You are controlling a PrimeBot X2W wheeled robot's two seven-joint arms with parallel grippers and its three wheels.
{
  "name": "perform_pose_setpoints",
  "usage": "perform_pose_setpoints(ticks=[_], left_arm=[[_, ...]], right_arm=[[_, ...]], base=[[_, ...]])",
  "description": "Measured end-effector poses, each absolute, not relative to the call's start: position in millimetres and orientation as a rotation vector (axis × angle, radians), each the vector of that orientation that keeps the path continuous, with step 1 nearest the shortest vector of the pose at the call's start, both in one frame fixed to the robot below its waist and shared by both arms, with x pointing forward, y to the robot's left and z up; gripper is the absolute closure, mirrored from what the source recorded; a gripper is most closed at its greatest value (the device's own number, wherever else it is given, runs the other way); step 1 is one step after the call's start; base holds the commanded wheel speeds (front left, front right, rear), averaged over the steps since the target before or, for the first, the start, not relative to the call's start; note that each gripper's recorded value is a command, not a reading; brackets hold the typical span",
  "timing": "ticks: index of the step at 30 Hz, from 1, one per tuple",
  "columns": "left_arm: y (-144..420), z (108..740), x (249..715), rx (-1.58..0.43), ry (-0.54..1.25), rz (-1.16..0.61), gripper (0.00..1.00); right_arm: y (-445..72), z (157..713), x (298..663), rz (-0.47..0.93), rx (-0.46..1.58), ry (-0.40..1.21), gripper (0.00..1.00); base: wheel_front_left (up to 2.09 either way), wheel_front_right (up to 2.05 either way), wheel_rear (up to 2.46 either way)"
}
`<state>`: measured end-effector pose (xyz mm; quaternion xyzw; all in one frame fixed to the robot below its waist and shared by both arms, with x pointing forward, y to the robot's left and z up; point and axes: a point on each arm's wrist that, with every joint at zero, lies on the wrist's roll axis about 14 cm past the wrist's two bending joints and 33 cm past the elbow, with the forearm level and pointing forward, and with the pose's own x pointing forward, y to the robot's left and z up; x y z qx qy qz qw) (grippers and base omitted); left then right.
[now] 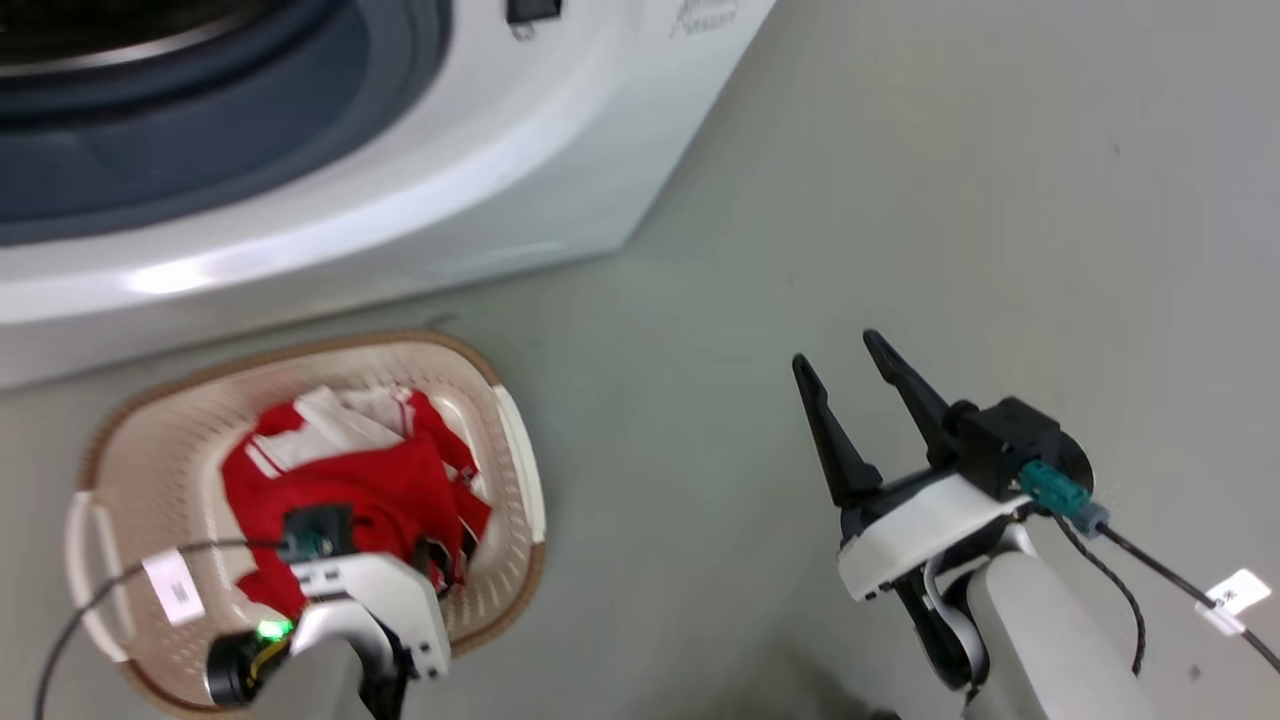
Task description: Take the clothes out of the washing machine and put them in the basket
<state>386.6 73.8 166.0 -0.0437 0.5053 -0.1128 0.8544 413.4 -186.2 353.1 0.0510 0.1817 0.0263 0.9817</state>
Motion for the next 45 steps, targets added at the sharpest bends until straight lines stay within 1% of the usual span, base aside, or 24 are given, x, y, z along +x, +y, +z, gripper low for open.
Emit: perform_pose_setpoints(ticks=[9,14,22,28,32,37,45], left_arm=[[86.8,236.7,370.8,-0.164,0.893,-0.184,0.00],[96.4,295.1,395.6,-0.196,0.669,-0.153,0.00],[121.5,389.6,420.1,-0.190,0.324,-0.103,0.00],[131.7,459.9,424.6,-0.142,0.088,-0.096,0.00],[137.0,496.7,418.6,-0.097,-0.033,-0.092,0.00],[144.2,525.3,404.0,-0.036,-0.128,-0.088,0.00],[159.9,535.9,381.9,-0.011,-0.167,-0.057,0.00]], right_arm=[[-181.1,398.8,394.5,0.065,0.075,0.259,0.00],[-178.1,426.0,387.9,0.072,0.072,0.182,0.00],[-166.1,460.2,385.3,0.108,0.058,0.086,0.00],[-164.1,482.7,381.2,0.116,0.042,0.029,0.00],[-167.0,492.8,375.2,0.107,0.032,0.008,0.00],[-169.2,502.6,366.5,0.101,0.020,-0.012,0.00],[-164.5,512.2,359.0,0.114,0.011,-0.028,0.00]], base=[[0.00,0.00,0.00],[0.00,0.00,0.00],[0.00,0.00,0.00],[0.00,0.00,0.00],[0.00,0.00,0.00],[0.00,0.00,0.00],[0.00,0.00,0.00]])
